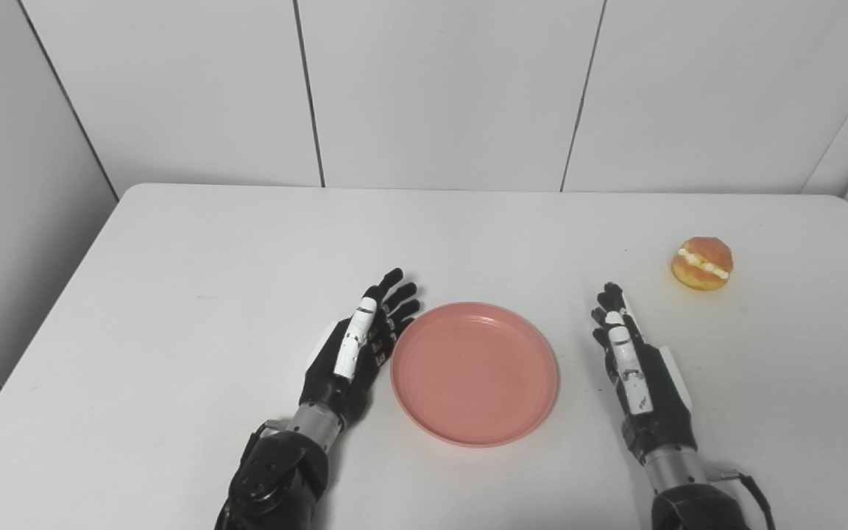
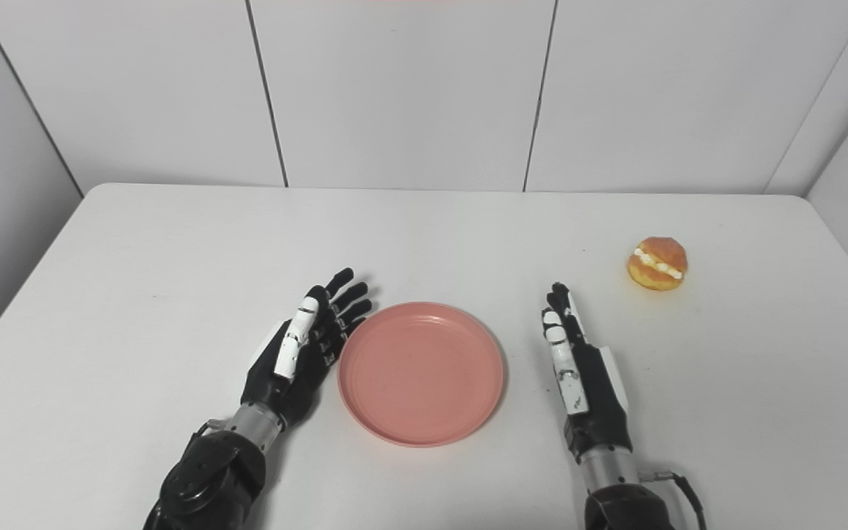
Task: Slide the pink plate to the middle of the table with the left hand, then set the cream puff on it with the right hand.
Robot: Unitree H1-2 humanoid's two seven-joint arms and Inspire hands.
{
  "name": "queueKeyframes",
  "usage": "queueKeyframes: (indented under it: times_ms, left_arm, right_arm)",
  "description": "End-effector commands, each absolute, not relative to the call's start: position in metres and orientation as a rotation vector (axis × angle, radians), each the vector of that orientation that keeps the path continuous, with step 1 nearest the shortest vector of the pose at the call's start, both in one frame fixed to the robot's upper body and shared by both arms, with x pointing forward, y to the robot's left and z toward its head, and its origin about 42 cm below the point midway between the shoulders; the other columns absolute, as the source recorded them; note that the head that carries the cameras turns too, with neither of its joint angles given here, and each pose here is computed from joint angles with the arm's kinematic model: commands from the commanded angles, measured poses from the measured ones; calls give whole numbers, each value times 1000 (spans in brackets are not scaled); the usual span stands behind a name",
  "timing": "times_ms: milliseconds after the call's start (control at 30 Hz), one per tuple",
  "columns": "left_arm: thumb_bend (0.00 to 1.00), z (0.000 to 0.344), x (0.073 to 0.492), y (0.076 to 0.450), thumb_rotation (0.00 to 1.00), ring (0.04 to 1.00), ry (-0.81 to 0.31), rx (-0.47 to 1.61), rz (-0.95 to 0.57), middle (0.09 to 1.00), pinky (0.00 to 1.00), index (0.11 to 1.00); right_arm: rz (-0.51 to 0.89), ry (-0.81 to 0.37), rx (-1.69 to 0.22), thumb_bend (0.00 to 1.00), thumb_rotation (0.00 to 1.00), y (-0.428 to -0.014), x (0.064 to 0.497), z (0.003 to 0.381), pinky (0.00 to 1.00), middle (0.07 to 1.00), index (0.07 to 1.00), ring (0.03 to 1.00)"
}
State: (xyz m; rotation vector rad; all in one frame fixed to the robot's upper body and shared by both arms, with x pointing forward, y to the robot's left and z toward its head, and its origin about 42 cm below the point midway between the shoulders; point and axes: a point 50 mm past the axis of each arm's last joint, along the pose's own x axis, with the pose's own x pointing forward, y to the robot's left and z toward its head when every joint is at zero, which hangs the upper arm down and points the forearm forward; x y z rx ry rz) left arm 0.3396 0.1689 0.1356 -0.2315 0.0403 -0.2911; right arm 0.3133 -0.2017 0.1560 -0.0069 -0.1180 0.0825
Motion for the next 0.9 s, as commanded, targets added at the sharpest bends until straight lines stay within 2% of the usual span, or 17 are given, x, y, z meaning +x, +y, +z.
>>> queueKeyframes:
  times_ms: [0,167,333,467,667,767,867]
  left_arm:
    - [460,130,334,176,1000,935,41,-227,-240,943,951,939]
    - [462,121,328,186,1000,943,30,-229,-200,954,958,951]
    - [445,108,317,196,1000,946,29,-238,-178,955,969,954]
    - [444,99,308,202,1000,953,40,-224,-167,959,972,958]
    - [444,91,301,208,1000,949,37,-212,-171,957,970,961]
    - [431,86,300,212,1000,948,45,-209,-171,958,968,962]
    - [412,84,302,215,1000,945,51,-216,-167,957,967,964]
  right_arm:
    - [80,-227,-44,485,983,-207,326,188,1000,995,1000,981]
    - [66,-269,-116,524,942,-222,336,207,1000,993,1000,986]
    - [53,-300,-166,627,908,-232,344,222,1000,986,1000,976]
    - [43,-315,-191,660,890,-237,349,232,1000,989,1000,978]
    - [22,-364,-323,601,886,-244,357,255,952,980,1000,947]
    - [-15,-398,-439,549,856,-248,361,271,861,974,991,910]
    - [-52,-411,-542,555,869,-251,366,280,816,982,998,904]
